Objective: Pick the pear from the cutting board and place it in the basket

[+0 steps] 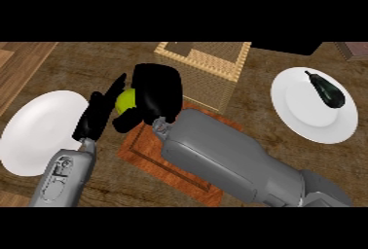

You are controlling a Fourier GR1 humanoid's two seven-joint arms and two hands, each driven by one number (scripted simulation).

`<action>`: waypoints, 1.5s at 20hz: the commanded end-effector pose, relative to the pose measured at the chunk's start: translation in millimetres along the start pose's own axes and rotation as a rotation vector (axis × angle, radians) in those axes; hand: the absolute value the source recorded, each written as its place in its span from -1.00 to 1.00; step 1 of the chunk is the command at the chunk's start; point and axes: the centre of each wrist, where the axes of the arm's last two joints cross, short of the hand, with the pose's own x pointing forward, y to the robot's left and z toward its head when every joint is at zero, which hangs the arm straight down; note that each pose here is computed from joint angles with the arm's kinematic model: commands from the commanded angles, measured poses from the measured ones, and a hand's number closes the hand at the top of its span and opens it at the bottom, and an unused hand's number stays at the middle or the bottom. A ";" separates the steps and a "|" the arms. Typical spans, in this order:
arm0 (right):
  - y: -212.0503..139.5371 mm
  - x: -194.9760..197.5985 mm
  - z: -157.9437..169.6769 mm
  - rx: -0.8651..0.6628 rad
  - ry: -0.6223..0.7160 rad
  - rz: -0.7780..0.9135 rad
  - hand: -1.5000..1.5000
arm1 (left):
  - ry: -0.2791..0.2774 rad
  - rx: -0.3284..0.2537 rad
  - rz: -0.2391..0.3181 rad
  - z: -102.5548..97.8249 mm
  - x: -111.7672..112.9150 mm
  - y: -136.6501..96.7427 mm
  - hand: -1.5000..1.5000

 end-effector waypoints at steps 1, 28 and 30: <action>-44.7 40.2 -1.9 -0.132 0.004 -0.198 1.00 | 0.008 0.005 -0.016 -3.8 -1.2 5.3 0.00; -162.9 125.8 -58.3 -0.369 0.293 0.166 1.00 | 0.043 0.101 0.004 -2.9 -6.9 22.5 0.00; -169.4 127.1 -59.6 -0.341 0.327 0.163 1.00 | 0.031 0.093 0.017 0.2 -15.6 20.3 0.00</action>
